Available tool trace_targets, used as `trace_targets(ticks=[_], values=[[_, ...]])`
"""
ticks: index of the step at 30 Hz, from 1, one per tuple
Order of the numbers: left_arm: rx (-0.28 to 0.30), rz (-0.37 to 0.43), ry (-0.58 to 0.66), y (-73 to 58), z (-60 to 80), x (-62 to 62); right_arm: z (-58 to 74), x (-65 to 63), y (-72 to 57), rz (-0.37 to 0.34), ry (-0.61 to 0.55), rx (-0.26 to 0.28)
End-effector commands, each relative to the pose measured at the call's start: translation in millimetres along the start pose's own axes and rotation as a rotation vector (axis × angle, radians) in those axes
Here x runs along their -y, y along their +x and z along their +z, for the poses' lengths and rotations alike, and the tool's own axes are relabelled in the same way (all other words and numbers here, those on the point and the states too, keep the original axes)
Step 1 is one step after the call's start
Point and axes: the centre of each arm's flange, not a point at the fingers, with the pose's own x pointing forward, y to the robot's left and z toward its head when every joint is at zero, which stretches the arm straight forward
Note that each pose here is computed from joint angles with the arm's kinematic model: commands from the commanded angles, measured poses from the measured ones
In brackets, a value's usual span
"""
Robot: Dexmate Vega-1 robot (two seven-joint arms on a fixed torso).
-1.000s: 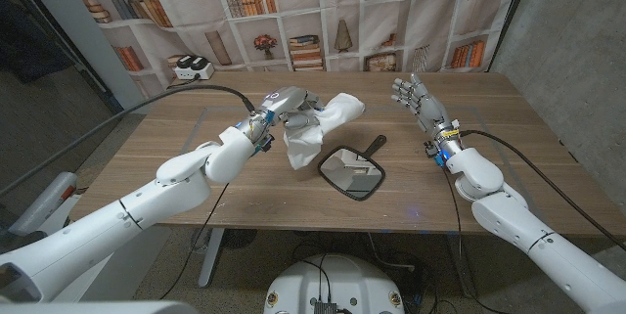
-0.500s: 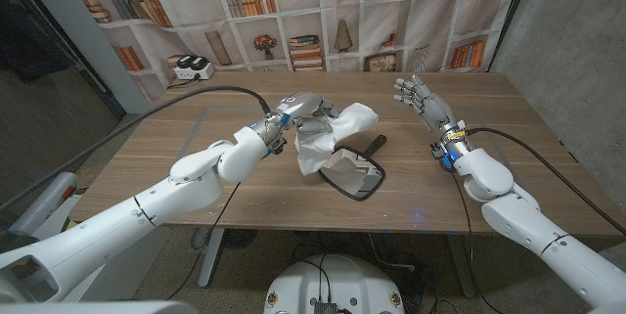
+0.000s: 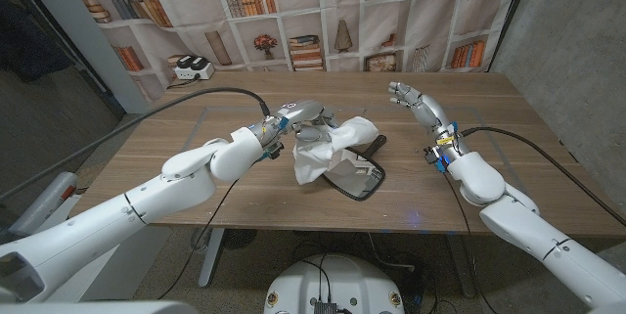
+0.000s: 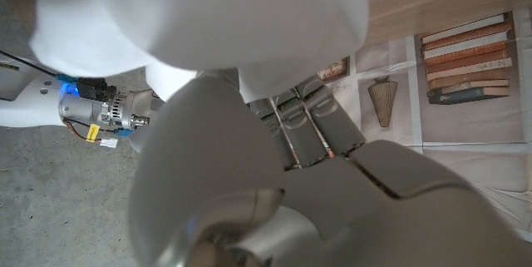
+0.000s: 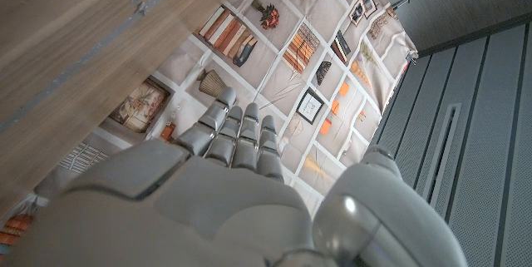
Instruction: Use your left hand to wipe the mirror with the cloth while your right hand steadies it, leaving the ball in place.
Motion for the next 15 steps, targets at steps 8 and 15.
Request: trace_targets(ticks=[8,15], values=[[-0.012,0.011,0.024,-32.0,-0.2,-11.5,-0.1,-21.3,-5.4,-0.003,-0.235,-0.067],[-0.003,0.011,0.032,-33.7,-2.6,-15.5,-4.2,-28.2,-7.8,0.032,-0.329,-0.092]])
